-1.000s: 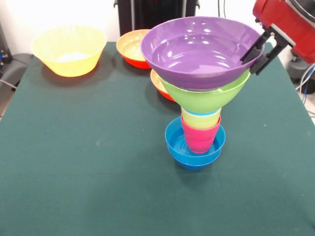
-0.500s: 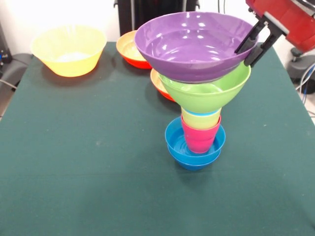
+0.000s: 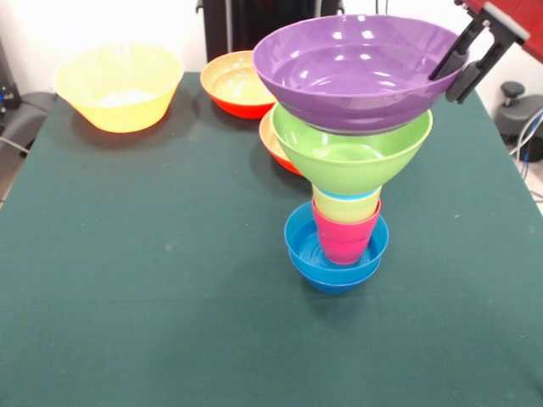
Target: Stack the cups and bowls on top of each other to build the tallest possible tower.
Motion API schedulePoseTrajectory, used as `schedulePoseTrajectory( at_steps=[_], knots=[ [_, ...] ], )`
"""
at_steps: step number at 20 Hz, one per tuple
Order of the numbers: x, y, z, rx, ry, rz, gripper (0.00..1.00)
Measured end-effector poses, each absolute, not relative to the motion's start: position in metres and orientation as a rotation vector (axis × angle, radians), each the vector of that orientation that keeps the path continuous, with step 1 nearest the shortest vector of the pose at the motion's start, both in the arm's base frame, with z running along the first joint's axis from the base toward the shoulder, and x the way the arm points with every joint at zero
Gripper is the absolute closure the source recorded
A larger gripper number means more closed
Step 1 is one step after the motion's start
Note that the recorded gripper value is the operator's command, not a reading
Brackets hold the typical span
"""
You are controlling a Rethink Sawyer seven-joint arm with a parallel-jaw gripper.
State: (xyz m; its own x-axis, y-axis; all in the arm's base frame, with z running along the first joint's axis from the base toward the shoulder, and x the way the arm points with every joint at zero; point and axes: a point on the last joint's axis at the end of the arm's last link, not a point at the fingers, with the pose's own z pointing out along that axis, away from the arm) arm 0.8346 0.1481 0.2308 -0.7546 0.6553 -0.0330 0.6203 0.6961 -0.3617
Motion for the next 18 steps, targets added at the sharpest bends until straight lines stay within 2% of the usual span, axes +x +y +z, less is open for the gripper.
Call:
schedulePoseTrajectory(
  at_steps=[18],
  knots=[
    [0.8325, 0.1597, 0.2301, -1.053, -2.833, 0.477, 1.00]
  ],
)
